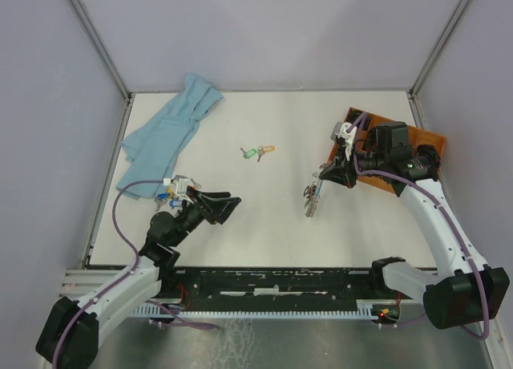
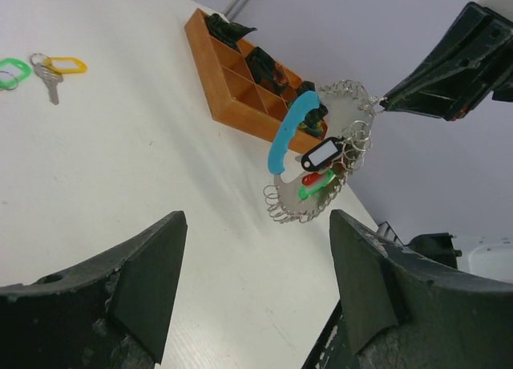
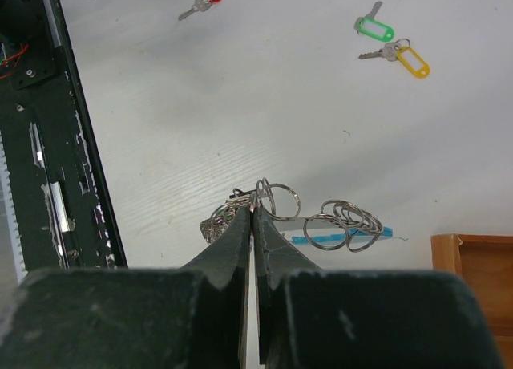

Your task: Remove the keys from the keyring

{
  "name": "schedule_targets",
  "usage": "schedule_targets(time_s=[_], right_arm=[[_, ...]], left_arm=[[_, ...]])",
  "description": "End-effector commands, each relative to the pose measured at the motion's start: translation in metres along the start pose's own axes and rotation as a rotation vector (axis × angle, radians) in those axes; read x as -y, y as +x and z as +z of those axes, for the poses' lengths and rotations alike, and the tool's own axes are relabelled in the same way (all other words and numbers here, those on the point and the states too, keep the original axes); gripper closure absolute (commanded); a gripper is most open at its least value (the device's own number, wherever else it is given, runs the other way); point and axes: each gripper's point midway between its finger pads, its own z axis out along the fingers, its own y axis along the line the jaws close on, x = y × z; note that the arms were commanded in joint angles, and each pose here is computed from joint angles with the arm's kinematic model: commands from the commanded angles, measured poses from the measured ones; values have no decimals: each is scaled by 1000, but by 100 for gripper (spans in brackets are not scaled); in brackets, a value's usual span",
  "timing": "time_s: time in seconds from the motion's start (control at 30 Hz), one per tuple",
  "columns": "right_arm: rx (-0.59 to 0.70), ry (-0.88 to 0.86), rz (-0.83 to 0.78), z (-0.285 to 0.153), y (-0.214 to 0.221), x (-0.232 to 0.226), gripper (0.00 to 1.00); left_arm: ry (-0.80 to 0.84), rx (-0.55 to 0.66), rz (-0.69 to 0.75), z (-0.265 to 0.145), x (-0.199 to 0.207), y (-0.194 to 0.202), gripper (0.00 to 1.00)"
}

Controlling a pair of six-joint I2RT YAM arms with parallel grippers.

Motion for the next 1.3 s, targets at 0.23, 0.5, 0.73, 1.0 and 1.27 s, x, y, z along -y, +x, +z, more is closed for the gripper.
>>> schedule_targets(time_s=[0.23,0.5,0.73,1.0,1.27], right_arm=[[91,-53,-51,-3,-34,-8,92],[101,-107,-55,1,-35,-19,93],[111,-168,-91,3,-37,-34,93],[115,-247,-136,7,-35,-53,93],[113,-266,-146,9,-36,-58,93]], left_arm=[[398,-12,375,19,101,4,29],[549,14,616,40,136,15,28],[589,-102,528,66,148,32,25],[573,-180,416,76,148,44,25],[530,-271,438,82,131,64,27]])
